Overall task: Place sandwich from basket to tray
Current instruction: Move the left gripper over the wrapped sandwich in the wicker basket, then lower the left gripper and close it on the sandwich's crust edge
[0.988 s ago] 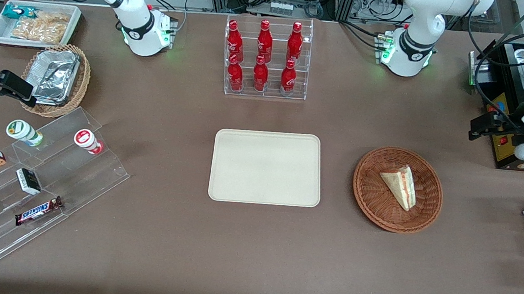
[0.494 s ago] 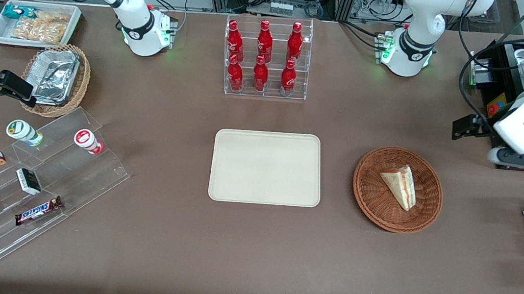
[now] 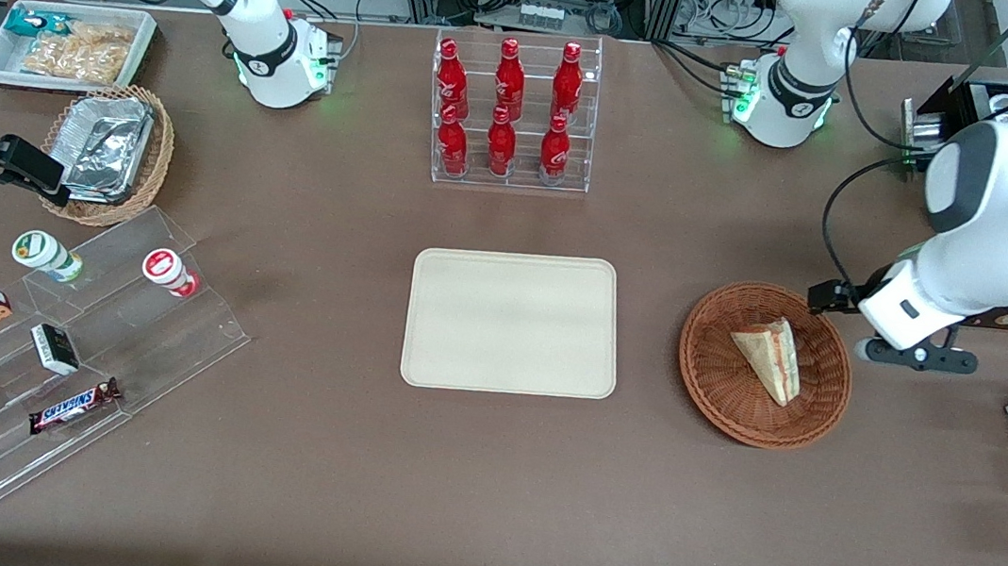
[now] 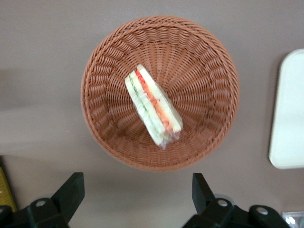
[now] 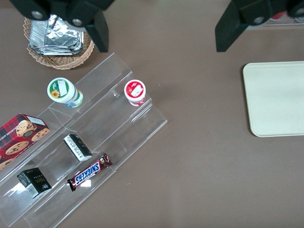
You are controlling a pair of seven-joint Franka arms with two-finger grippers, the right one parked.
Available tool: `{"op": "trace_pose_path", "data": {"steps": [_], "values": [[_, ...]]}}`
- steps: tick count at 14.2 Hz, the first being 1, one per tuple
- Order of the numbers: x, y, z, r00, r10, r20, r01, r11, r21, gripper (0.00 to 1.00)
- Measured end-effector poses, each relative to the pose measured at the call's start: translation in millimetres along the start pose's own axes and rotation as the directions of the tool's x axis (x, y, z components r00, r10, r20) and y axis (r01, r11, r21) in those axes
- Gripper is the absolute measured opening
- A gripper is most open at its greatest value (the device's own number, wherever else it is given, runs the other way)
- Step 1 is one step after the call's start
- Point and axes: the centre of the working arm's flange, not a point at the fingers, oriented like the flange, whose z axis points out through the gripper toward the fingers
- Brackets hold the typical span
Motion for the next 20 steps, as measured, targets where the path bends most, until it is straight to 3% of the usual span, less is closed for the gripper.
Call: {"op": "trace_pose_path", "data": {"steps": [4,6,9,13,17,20], "values": [[-10.3,6.3,63.2,0.983,-0.156,-0.094,0.154,0.988,-0.021,1.00],[-15.2,11.4,80.2,0.947,-0.302,-0.108,0.299,0.953,-0.042,1.00],[-13.6,21.3,97.3,0.868,-0.486,-0.101,0.482,0.874,-0.066,1.00],[-8.0,20.6,126.0,0.822,-0.564,-0.076,0.561,0.826,-0.061,1.00],[-2.6,20.4,158.2,0.739,-0.671,-0.055,0.669,0.741,-0.060,1.00],[-1.3,20.4,166.8,0.729,-0.682,-0.048,0.680,0.731,-0.055,0.70]]}}
